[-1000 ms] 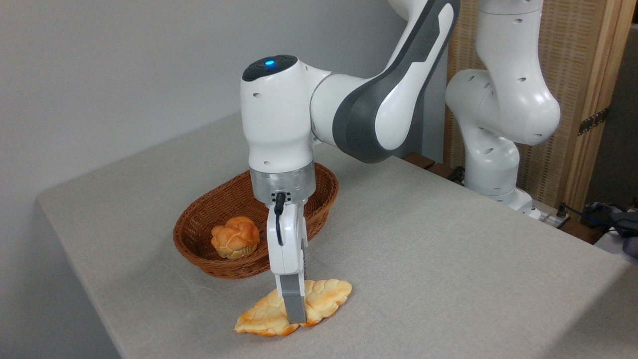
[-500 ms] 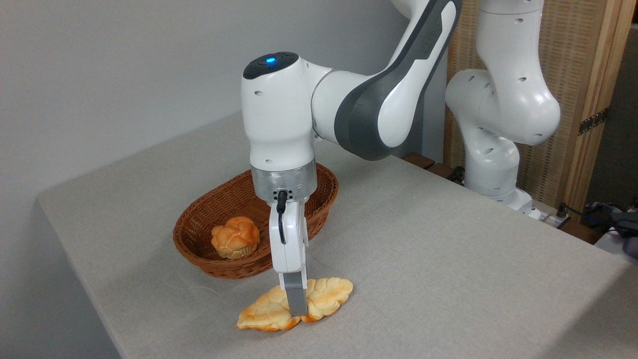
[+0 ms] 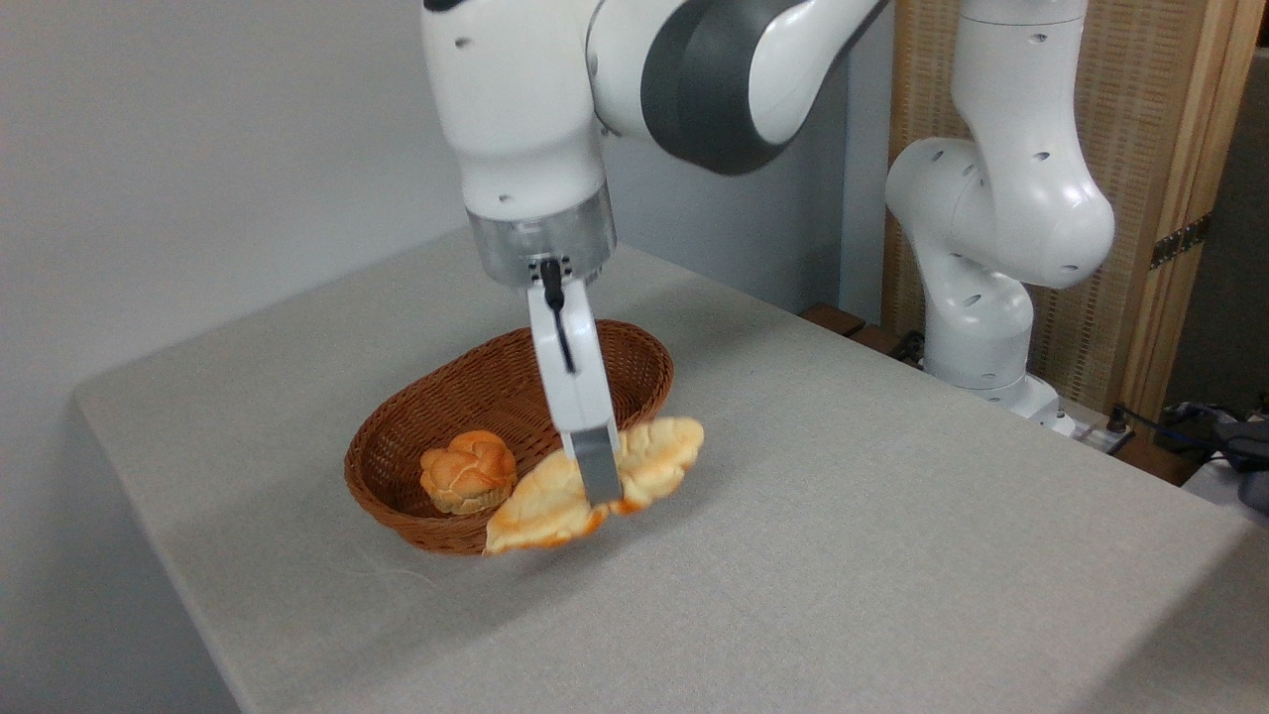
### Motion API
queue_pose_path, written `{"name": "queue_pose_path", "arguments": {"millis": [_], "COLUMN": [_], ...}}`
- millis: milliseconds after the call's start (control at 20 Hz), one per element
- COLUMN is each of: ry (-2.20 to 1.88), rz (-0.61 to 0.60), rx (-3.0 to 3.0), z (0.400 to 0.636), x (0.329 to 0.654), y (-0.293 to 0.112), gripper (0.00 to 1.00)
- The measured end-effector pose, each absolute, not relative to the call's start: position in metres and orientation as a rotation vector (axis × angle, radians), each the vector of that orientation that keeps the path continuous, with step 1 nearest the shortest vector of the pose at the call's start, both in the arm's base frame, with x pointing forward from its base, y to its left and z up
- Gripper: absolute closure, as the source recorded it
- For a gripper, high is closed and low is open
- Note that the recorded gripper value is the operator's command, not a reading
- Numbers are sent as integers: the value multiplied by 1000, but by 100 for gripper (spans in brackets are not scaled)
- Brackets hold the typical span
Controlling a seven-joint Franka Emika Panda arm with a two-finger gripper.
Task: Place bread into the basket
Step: 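Lift the pastry and carry it over the basket, then lower the pastry into the basket beside the bun and open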
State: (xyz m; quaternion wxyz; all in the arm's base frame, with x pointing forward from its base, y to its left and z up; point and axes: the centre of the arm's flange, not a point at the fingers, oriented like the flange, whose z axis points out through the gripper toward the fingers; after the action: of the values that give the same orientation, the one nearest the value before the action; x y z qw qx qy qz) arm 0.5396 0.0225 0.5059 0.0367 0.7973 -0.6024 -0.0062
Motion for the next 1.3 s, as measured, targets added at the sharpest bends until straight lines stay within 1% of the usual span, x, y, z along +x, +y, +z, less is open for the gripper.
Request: {"name": "queue_pose_path", "arguments": {"millis": [100, 200, 400, 500, 550, 600, 650, 700, 750, 850, 950, 1100, 1300], "ry": [-1670, -1527, -1294, -1271, -1290, -1309, -1327, -1341, -1346, -1342, -1339, -1342, -1366], "rz": [-15, -20, -36, -54, -72, -95, -124, -154, -180, -201, -194, -163, -158], "rx": [2523, 2571, 2667, 2685, 2676, 2666, 2654, 2643, 2635, 2632, 2636, 2641, 2628], "z": [516, 525, 541, 544, 542, 537, 528, 519, 510, 501, 497, 497, 497], "x": [538, 536, 524, 516, 511, 506, 502, 498, 496, 495, 497, 500, 501], "y": [14, -7, -71, -108, -125, -141, -151, -158, -161, -161, -160, -160, -160], "gripper": [75, 75, 73, 73, 65, 51, 42, 29, 20, 0, 0, 0, 0]}}
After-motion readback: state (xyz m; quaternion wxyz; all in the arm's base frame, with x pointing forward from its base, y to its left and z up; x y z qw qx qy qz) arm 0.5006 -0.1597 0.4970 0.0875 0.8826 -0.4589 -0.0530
